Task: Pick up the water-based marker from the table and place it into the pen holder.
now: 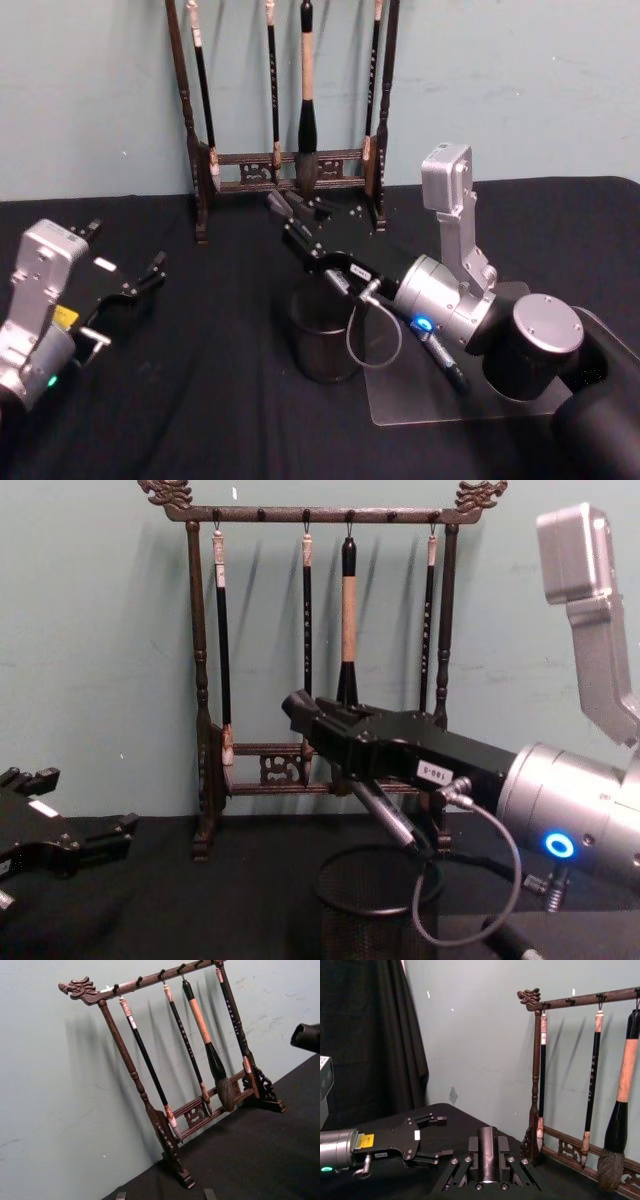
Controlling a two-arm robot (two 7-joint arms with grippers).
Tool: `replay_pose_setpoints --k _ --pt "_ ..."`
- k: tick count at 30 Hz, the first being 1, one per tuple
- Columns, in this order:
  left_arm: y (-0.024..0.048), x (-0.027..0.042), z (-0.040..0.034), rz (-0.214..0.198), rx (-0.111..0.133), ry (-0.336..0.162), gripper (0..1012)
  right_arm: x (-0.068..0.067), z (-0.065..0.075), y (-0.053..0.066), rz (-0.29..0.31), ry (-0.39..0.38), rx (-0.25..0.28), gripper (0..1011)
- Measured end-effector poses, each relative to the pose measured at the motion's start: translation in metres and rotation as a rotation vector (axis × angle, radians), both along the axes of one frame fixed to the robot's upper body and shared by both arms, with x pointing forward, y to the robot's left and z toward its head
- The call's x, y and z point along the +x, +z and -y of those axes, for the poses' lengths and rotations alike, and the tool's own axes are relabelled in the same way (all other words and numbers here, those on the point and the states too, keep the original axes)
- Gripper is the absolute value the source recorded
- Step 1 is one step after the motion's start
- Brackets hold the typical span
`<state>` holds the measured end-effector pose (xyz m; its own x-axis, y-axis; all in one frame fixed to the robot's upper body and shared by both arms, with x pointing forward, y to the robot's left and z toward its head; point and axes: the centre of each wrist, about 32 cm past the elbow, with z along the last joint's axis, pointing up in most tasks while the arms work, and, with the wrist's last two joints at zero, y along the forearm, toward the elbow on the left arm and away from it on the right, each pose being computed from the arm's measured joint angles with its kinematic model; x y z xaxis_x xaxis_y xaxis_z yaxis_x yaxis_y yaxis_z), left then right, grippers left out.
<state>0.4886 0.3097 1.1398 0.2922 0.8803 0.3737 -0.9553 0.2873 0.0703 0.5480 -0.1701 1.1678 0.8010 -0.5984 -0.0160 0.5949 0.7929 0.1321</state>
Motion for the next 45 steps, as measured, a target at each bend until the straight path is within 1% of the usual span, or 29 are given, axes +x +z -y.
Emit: replay_pose_setpoints --k 12,18,37,39,40,42,44,45 --pt "0.0000 0.0000 0.0000 0.000 0.000 0.000 1001 0.0023 0.0005 -0.0067 -0.022 0.008 -0.011 225" --pt "0.0000 0.0000 0.0000 0.000 0.000 0.000 1001 0.0026 0.0001 -0.0072 -0.032 0.010 -0.014 225" --pt "0.0000 0.0000 0.0000 0.000 0.000 0.000 1001 0.0027 0.0004 -0.0071 -0.032 0.008 -0.014 225" --pt "0.0000 0.0000 0.0000 0.000 0.000 0.000 1001 0.0026 0.0004 -0.0071 -0.032 0.008 -0.014 243" --pt "0.0000 0.0000 0.0000 0.000 0.000 0.000 1001 0.0026 0.0004 -0.0071 -0.032 0.008 -0.014 287" --pt "0.0000 0.0000 0.0000 0.000 0.000 0.000 1001 0.0026 0.0005 -0.0072 -0.032 0.008 -0.014 343" --pt "0.0000 0.0000 0.0000 0.000 0.000 0.000 1001 0.0025 0.0005 -0.0072 -0.032 0.008 -0.014 430" --pt "0.0000 0.0000 0.0000 0.000 0.000 0.000 1001 0.0025 0.0004 -0.0072 -0.032 0.008 -0.014 430"
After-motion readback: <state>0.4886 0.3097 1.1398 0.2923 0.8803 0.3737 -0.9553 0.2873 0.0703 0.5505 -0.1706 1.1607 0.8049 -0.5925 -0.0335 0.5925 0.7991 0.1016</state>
